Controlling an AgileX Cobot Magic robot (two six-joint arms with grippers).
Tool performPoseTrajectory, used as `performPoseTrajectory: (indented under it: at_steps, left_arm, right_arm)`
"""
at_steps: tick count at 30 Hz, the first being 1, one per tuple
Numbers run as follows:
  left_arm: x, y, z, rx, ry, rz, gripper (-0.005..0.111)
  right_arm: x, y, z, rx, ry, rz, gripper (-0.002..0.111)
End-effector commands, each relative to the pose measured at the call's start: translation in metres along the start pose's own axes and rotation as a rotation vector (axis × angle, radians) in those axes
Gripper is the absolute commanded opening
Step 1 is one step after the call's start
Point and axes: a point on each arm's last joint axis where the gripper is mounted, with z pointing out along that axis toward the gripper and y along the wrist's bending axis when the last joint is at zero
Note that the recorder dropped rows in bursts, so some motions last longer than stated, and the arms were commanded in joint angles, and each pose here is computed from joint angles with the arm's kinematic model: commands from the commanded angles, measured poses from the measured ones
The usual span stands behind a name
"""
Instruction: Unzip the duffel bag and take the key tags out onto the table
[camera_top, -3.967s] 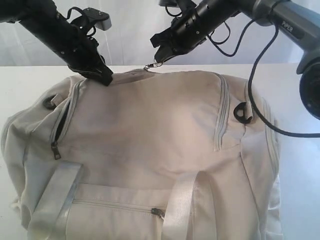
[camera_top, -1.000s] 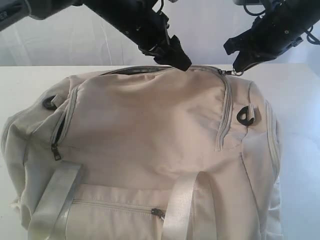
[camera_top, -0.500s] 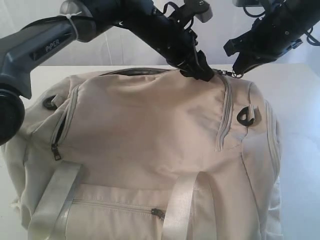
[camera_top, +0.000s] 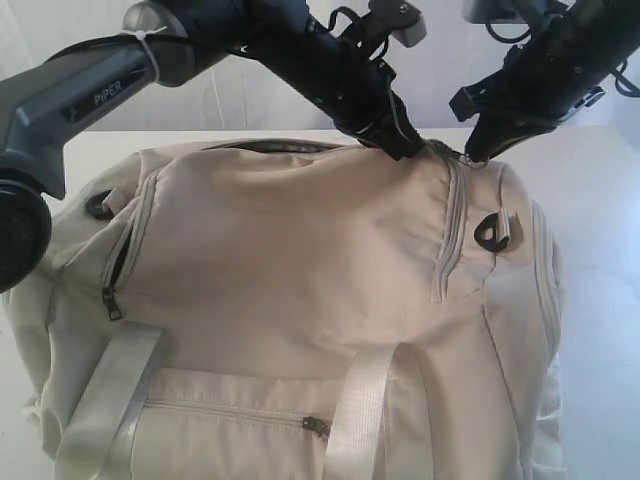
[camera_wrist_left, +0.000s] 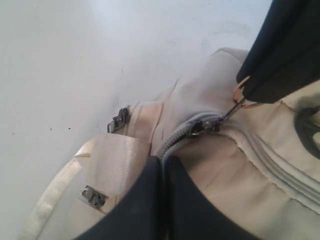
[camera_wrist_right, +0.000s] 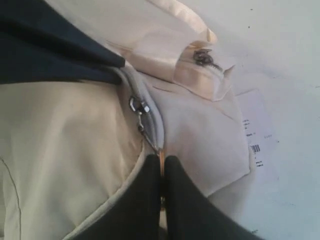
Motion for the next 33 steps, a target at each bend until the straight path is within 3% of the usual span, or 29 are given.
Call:
performPoseTrajectory:
  at_steps: [1, 9, 17, 23, 33]
  left_arm:
    - [-0.003, -0.003, 0.001, 0.009, -0.012, -0.015, 0.000]
    - [-0.003, -0.005, 0.000, 0.019, -0.004, -0.044, 0.000]
    - [0.003, 0.004, -0.030, 0.051, 0.047, -0.073, 0.000]
    - [-0.002, 0.000, -0.043, 0.078, 0.031, -0.080, 0.000]
    - [-0.006, 0.004, -0.045, 0.037, 0.000, -0.086, 0.000]
  right_arm:
    - [0.013, 0.001, -0.013, 0.028, 0.014, -0.018, 0.000]
    - [0.024, 0.001, -0.016, 0.079, 0.011, -0.008, 0.000]
    - [0.023, -0.005, -0.014, 0.137, -0.008, -0.004, 0.000]
    - [0.023, -0.003, -0.013, 0.118, -0.016, 0.010, 0.000]
    - [0.031, 0.012, -0.031, 0.047, 0.004, 0.016, 0.000]
